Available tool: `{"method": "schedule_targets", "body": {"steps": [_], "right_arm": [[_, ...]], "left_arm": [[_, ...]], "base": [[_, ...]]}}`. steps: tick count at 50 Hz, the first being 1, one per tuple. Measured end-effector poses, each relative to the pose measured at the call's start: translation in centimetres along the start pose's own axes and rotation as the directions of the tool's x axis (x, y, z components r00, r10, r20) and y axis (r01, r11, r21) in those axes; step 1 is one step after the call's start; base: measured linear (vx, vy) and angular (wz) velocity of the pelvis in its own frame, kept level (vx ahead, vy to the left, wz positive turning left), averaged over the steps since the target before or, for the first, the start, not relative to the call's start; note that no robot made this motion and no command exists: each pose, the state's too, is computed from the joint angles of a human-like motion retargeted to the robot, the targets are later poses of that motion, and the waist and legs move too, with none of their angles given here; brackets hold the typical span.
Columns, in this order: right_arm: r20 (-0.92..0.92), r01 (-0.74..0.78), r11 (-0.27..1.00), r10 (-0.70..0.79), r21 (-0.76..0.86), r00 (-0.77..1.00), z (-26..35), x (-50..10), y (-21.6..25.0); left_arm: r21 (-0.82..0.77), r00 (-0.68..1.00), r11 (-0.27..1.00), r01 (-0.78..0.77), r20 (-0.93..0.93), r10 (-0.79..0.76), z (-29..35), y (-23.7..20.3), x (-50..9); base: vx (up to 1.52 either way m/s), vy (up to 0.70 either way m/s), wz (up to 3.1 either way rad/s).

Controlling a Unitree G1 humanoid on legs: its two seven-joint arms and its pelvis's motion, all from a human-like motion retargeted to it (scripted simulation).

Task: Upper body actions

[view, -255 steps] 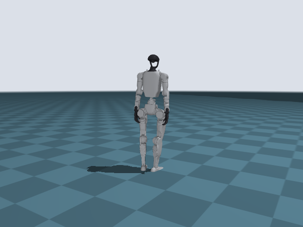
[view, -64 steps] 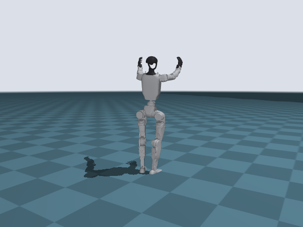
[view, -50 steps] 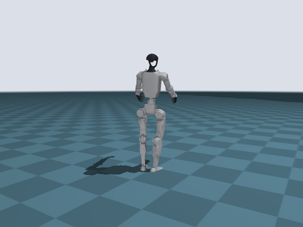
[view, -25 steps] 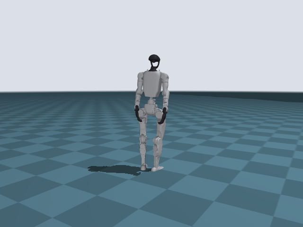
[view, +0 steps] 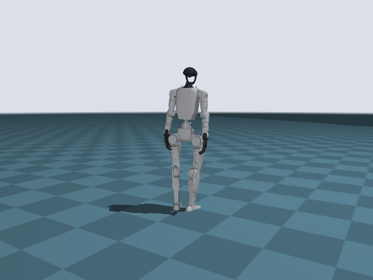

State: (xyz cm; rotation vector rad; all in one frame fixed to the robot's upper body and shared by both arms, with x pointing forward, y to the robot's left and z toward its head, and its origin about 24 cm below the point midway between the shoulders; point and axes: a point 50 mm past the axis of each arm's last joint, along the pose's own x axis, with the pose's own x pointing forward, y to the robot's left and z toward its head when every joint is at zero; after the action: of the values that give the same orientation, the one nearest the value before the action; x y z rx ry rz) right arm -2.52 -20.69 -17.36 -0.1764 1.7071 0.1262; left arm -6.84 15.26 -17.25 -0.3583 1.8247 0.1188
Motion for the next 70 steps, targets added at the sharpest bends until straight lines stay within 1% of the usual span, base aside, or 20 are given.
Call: {"method": "schedule_targets", "body": {"steps": [3, 5, 8, 10, 15, 19, 23, 27, 31, 35, 38, 45, 50, 56, 63, 70], "right_arm": [[0.019, 0.033, 0.999, -0.033, -0.004, 0.999, 1.2, -0.1, -0.5], [0.035, 0.05, 0.998, -0.048, -0.034, 0.998, 2.4, -0.3, -0.9], [0.071, 0.056, 0.991, -0.048, -0.119, 0.996, 5.7, -0.9, -1.5], [0.11, 0.042, 0.99, -0.027, -0.136, 0.994, 8.2, -1.5, -1.6], [0.348, 0.015, 0.995, 0.021, -0.101, 0.937, 17.2, -4.8, -0.9], [0.558, -0.047, 0.997, 0.073, -0.06, 0.827, 24.4, -9.1, 0.4], [0.725, -0.099, 0.993, 0.119, -0.07, 0.679, 30.3, -14.4, 1.6], [0.855, -0.096, 0.991, 0.131, -0.096, 0.502, 35.1, -20.7, 2.3], [0.941, -0.081, 0.993, 0.107, -0.085, 0.32, 38.1, -26.9, 2.2], [0.986, -0.081, 0.995, 0.075, -0.064, 0.15, 39.8, -32.4, 1.7], [0.998, -0.065, 0.997, 0.031, -0.027, 0.061, 40.4, -35.5, 0.8], [0.997, -0.039, 0.998, -0.052, 0.05, -0.056, 40.7, -39.7, -0.4], [0.996, -0.032, 0.998, -0.054, 0.052, -0.072, 40.7, -40.3, -0.7], [0.995, -0.024, 0.997, -0.079, 0.077, -0.067, 40.6, -40.0, -1.1], [0.99, -0.039, 0.992, -0.121, 0.119, -0.076, 40.5, -39.7, -1.8], [0.99, -0.014, 0.992, -0.124, 0.123, -0.067, 40.3, -38.6, -2.0]], "left_arm": [[0.103, 0.997, 0.992, -0.068, 0.044, 0.063, 2.4, 1.0, -0.6], [0.16, 0.992, 0.982, -0.097, 0.089, 0.084, 4.6, 1.6, -1.2], [0.167, 0.981, 0.979, -0.114, 0.175, 0.084, 8.6, 1.7, -2.5], [0.161, 0.966, 0.979, -0.123, 0.244, 0.081, 11.7, 1.2, -3.6], [0.123, 0.874, 0.989, -0.087, 0.486, 0.016, 20.7, -1.2, -8.5], [0.135, 0.736, 0.988, -0.077, 0.676, -0.035, 27.3, -3.8, -14.3], [0.143, 0.571, 0.988, -0.062, 0.817, -0.083, 31.9, -6.1, -20.6], [0.137, 0.397, 0.99, -0.031, 0.911, -0.114, 34.9, -7.8, -27.0], [0.124, 0.234, 0.992, -0.013, 0.965, -0.117, 36.6, -9.3, -32.6], [0.112, 0.092, 0.993, -0.023, 0.99, -0.11, 37.3, -10.3, -37.3], [0.092, 0.002, 0.996, -0.023, 0.996, -0.092, 37.5, -10.9, -40.2], [0.086, -0.179, 0.996, 0.022, 0.98, -0.08, 37.2, -11.9, -44.8], [0.104, -0.193, 0.994, 0.018, 0.976, -0.099, 37.1, -12.5, -45.4], [0.085, -0.179, 0.996, 0.006, 0.98, -0.083, 37.2, -12.1, -45.1], [0.062, -0.182, 0.997, 0.036, 0.982, -0.054, 37.2, -11.9, -44.9], [0.053, -0.17, 0.998, 0.031, 0.984, -0.047, 37.3, -11.4, -44.2]], "base": [[-0.05, 0.02, 1.45], [-0.05, 0.02, 1.99], [-0.08, 0.02, -2.58], [-0.08, 0.02, -0.37], [-0.07, 0.03, 0.03], [-0.01, 0.0, 0.0], [0.0, 0.0, 0.0], [0.0, 0.0, 0.0], [0.0, 0.0, 0.0], [0.0, 0.0, 0.0], [0.0, 0.0, 0.0], [0.0, 0.0, 0.0], [0.0, 0.0, 0.0], [0.0, 0.0, 0.0], [0.0, 0.0, 0.0], [0.0, 0.0, 0.0]]}}
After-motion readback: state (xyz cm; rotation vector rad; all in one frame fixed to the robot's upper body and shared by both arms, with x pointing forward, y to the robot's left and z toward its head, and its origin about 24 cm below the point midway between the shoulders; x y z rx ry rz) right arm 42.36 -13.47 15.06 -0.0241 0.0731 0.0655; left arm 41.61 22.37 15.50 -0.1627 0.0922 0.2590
